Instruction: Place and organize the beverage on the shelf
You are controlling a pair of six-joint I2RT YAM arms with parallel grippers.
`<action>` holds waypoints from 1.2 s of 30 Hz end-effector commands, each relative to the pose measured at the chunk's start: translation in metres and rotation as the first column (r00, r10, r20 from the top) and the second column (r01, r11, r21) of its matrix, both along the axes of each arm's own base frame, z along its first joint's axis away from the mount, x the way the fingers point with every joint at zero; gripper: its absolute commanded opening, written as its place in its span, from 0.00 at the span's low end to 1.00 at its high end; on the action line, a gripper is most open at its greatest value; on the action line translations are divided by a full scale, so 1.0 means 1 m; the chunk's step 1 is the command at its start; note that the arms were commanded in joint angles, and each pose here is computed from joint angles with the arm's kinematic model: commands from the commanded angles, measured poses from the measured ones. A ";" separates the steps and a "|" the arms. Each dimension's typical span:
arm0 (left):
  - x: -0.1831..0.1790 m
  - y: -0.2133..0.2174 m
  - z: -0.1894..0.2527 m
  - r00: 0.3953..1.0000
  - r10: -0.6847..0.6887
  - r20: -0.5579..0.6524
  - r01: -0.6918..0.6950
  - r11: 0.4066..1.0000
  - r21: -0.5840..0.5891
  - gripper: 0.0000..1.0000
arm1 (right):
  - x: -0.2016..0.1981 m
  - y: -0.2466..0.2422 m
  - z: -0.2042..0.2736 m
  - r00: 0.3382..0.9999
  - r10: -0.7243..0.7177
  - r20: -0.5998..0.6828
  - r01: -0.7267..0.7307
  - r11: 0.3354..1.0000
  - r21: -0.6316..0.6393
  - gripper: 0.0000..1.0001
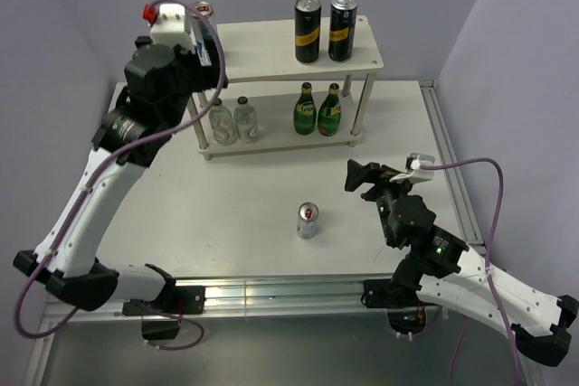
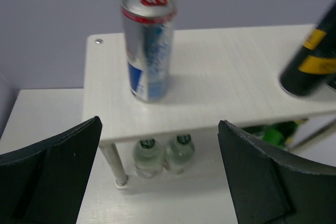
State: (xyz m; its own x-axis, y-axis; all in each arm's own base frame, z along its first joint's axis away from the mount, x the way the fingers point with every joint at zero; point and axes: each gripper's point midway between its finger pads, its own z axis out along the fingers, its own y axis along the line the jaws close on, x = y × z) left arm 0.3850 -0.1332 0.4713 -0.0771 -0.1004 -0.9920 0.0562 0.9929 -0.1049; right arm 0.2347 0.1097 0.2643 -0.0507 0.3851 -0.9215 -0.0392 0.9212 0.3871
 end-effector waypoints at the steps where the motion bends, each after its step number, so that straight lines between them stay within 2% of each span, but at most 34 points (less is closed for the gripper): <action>1: -0.037 -0.023 -0.006 0.997 -0.074 0.008 0.074 0.997 -0.005 0.99 | 0.001 -0.006 -0.002 0.999 -0.035 0.001 0.035 0.999 0.004 1.00; 6: -0.102 -0.078 -0.038 0.952 -0.305 -0.014 0.305 0.952 -0.028 0.99 | 0.002 -0.007 -0.002 0.999 -0.041 -0.001 0.041 0.999 0.002 1.00; 7: -0.108 -0.089 -0.075 0.935 -0.346 -0.076 0.347 0.938 0.002 0.99 | 0.001 -0.007 -0.002 0.999 -0.041 -0.002 0.041 0.999 0.003 1.00; 9: -0.127 -0.110 -0.099 0.899 -0.431 -0.080 0.431 0.902 -0.018 0.99 | 0.001 -0.008 -0.001 0.999 -0.041 0.004 0.041 0.999 0.009 1.00; 10: -0.136 -0.116 -0.129 0.873 -0.470 -0.130 0.473 0.881 -0.014 0.99 | 0.001 -0.008 -0.001 0.999 -0.040 0.006 0.039 0.999 0.009 1.00; 13: -0.153 -0.137 -0.169 0.814 -0.555 -0.168 0.548 0.831 -0.091 0.99 | 0.002 -0.006 0.000 0.999 -0.040 0.004 0.040 0.999 0.008 1.00; 17: -0.168 -0.159 -0.210 0.761 -0.622 -0.187 0.602 0.783 -0.156 0.99 | 0.002 -0.007 -0.002 0.999 -0.044 -0.001 0.044 0.999 0.003 1.00; 18: -0.175 -0.164 -0.232 0.741 -0.635 -0.219 0.617 0.772 -0.152 0.99 | 0.002 -0.007 -0.001 0.999 -0.043 0.001 0.043 0.999 0.005 1.00; 20: -0.178 -0.176 -0.237 0.723 -0.665 -0.188 0.641 0.747 -0.175 0.99 | 0.001 -0.008 -0.001 0.999 -0.044 0.003 0.044 0.999 0.009 1.00; 24: -0.198 -0.200 -0.280 0.625 -0.737 -0.257 0.720 0.672 -0.174 0.99 | 0.002 -0.009 -0.003 0.999 -0.052 -0.004 0.052 0.999 0.002 1.00; 27: -0.210 -0.213 -0.299 0.581 -0.761 -0.288 0.752 0.637 -0.166 0.99 | 0.002 -0.009 -0.003 0.999 -0.054 -0.003 0.054 0.999 0.003 1.00; 31: -0.220 -0.224 -0.312 0.546 -0.781 -0.303 0.774 0.608 -0.175 0.99 | 0.002 -0.010 -0.003 0.998 -0.058 -0.004 0.058 0.998 0.002 1.00; 36: -0.223 -0.235 -0.325 0.538 -0.787 -0.303 0.778 0.602 -0.181 0.99 | 0.002 -0.009 -0.004 0.998 -0.057 -0.005 0.057 0.998 -0.002 1.00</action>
